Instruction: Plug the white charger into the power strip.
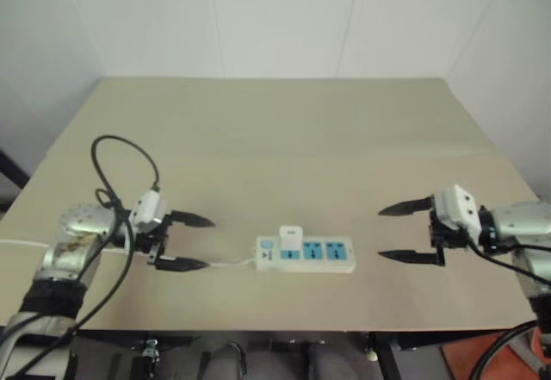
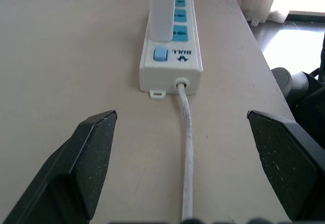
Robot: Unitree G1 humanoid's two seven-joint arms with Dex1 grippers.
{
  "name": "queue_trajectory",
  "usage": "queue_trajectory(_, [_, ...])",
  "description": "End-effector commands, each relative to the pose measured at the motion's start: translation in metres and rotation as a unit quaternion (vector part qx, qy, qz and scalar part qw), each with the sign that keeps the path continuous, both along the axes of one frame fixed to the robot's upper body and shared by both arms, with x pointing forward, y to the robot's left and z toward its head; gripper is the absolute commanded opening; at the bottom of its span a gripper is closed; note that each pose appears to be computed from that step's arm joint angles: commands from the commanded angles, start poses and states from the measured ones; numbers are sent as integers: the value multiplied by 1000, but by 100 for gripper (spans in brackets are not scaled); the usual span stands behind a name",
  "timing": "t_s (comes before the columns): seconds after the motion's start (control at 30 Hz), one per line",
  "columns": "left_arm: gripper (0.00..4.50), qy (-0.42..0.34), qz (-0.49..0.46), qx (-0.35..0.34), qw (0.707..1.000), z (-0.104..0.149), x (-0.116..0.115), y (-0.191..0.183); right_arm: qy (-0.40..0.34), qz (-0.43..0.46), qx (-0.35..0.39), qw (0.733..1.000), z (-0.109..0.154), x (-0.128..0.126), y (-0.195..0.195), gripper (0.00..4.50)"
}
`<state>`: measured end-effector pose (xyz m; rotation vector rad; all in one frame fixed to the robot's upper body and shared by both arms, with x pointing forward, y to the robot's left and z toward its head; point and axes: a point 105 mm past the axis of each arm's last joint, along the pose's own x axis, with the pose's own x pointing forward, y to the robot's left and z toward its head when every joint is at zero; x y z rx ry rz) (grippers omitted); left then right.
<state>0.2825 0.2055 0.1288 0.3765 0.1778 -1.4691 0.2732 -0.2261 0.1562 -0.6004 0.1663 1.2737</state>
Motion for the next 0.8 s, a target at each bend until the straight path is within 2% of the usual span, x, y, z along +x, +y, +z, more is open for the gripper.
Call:
queue_trajectory(0.03, [447, -12, -2, 0, 1000, 4, 0, 3, 4, -14, -7, 1000, 14, -7, -10, 450])
queue_trajectory(0.8, [447, -9, -13, -31, 999, -2, 4, -11, -3, -53, 1, 999, 11, -17, -16, 450])
